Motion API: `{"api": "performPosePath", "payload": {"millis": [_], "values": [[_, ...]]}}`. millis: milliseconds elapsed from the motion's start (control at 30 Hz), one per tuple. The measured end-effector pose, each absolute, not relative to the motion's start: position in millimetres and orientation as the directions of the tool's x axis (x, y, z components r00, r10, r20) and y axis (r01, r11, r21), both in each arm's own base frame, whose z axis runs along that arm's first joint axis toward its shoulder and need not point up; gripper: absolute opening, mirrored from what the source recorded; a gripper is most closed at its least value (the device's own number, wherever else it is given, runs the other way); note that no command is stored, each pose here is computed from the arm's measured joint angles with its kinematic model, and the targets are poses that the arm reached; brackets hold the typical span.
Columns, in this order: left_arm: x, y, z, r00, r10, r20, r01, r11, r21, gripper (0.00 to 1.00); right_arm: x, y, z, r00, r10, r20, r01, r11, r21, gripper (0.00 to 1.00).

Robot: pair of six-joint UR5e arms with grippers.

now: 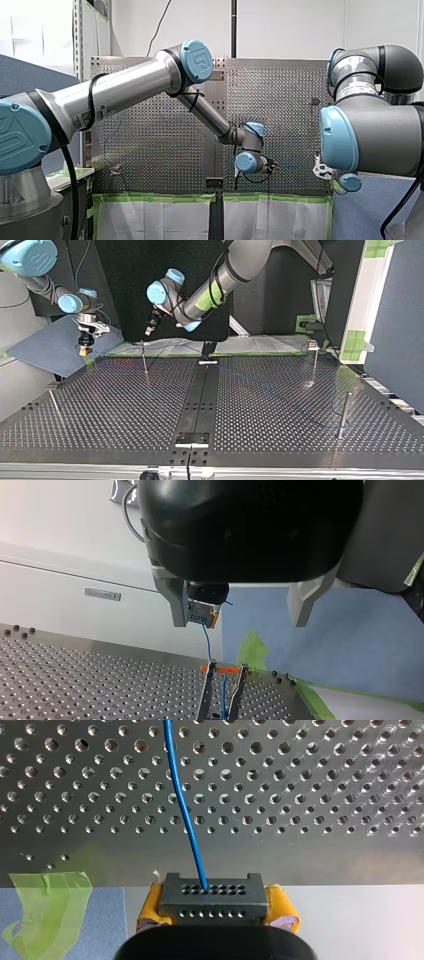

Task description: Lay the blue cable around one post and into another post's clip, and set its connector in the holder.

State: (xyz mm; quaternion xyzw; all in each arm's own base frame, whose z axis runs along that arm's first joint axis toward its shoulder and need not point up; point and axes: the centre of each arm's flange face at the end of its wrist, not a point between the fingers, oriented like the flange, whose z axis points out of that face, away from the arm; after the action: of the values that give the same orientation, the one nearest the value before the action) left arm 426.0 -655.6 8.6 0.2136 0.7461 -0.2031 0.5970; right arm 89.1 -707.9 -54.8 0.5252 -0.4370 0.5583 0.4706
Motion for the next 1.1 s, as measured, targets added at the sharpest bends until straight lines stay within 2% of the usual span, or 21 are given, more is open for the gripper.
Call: {"api": "performPosePath", "payload": {"millis": [1100], "values": [[415.3,-634.2,-14.0,-0.253,0.102,-0.962,0.517,0.855,-0.045,1.0,91.3,-707.2,-55.3,-0.006,0.062,0.998,-0.984,-0.179,0.005,0.26]]}}
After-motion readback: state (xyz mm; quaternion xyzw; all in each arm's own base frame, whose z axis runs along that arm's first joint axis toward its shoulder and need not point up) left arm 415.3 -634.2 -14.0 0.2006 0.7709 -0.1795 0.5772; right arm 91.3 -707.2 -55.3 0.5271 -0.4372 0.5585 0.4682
